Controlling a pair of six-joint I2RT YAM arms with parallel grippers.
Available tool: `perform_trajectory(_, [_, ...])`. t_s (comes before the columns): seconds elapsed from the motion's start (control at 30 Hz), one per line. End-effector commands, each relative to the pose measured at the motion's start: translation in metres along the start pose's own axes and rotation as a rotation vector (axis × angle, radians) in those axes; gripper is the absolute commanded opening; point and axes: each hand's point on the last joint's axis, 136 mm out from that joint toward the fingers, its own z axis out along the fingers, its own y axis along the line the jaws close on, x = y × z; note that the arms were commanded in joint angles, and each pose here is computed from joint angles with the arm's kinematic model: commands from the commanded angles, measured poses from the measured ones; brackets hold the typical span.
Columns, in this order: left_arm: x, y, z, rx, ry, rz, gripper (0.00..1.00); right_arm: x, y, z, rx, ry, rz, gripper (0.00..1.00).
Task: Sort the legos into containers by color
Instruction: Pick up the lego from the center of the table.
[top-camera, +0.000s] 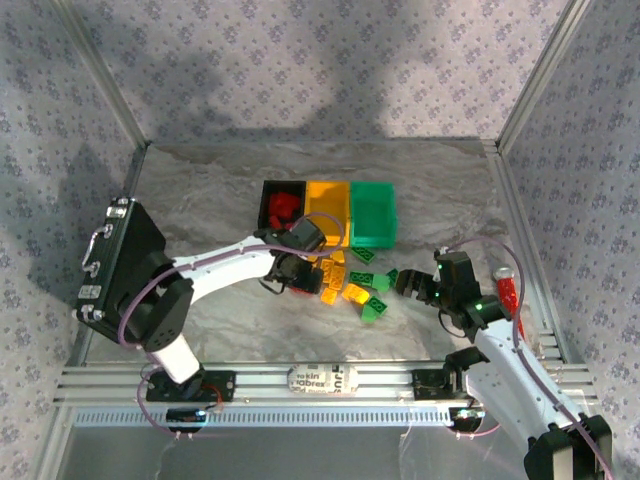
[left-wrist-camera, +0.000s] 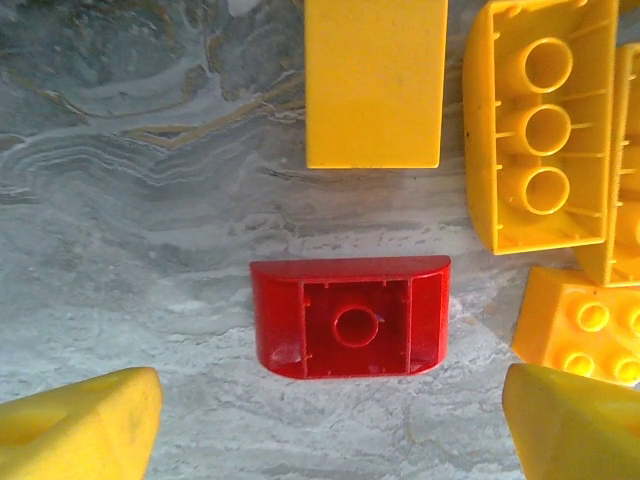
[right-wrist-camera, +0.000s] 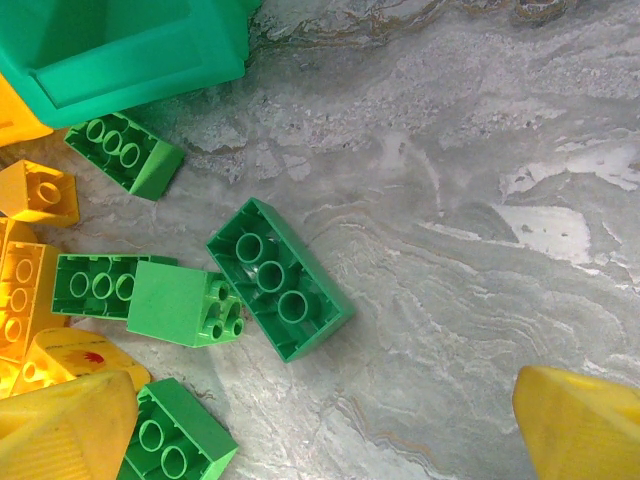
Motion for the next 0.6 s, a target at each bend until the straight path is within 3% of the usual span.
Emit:
perform_trajectory(0.0, [0.001,-0.004,0.008,-0.008,0.019,-0.024,0.88,0.002,-0.003,0.001,0.010,0.000,0.012,0.99])
perform_trajectory(0.43, [-0.002,-0.014,0.032,0.006,0.044,-0.027,0.84,0.002,-0.004,0.001,0.013,-0.001,0.012,0.99])
perform_trajectory(0.57, [-0.001,-0.015,0.035,0.000,0.057,-0.020,0.79,0.002,-0.004,0.001,0.013,-0.001,0.012,0.99])
